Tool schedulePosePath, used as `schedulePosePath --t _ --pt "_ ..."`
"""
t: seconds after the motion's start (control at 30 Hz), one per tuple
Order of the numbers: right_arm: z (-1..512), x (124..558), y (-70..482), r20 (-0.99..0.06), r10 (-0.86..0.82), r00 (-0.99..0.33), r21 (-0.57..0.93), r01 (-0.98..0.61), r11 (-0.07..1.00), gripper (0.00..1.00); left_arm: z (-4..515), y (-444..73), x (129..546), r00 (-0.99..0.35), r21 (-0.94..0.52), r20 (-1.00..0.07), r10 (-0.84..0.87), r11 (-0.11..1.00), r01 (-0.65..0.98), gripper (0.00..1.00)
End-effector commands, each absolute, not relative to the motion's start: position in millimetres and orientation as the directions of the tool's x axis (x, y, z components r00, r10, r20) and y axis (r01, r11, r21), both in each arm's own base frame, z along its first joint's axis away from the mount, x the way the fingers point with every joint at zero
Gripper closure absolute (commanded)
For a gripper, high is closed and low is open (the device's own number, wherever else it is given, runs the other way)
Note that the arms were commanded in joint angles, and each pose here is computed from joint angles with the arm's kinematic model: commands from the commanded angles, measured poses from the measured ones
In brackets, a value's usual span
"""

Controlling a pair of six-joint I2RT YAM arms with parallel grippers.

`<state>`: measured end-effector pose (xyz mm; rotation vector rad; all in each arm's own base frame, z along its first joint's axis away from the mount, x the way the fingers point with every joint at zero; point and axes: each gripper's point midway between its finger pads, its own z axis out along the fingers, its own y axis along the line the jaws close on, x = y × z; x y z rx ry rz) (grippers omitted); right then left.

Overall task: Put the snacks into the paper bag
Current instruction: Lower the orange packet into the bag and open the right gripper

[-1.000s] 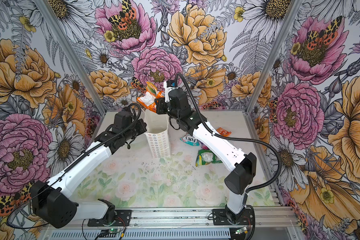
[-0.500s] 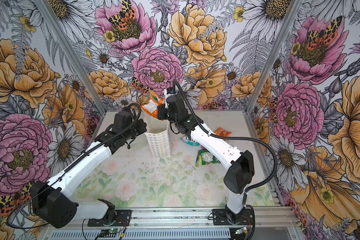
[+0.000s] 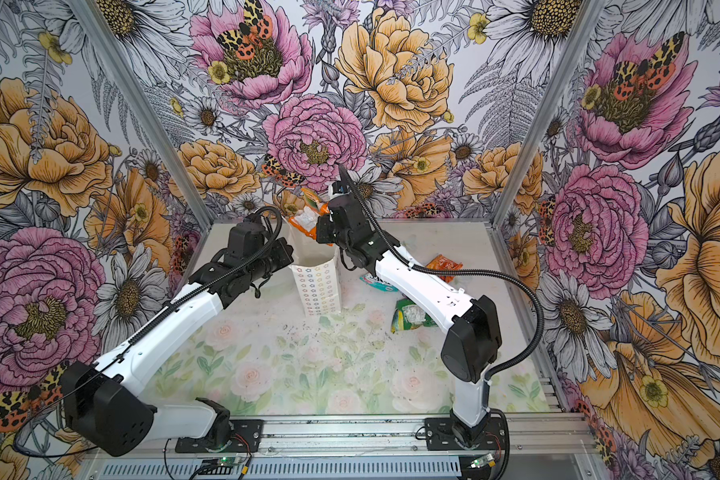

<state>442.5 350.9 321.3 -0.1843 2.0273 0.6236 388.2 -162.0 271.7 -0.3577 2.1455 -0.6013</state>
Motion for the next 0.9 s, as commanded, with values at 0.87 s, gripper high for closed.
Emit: schedulePosePath --t 0.87 --pt "332 448 338 -0.881 0.102 -0.462 0.279 -0.334 0.9 0.76 278 -160 387 -0.581 -0.551 -0.67 -0.462 0.834 -0.028 1.0"
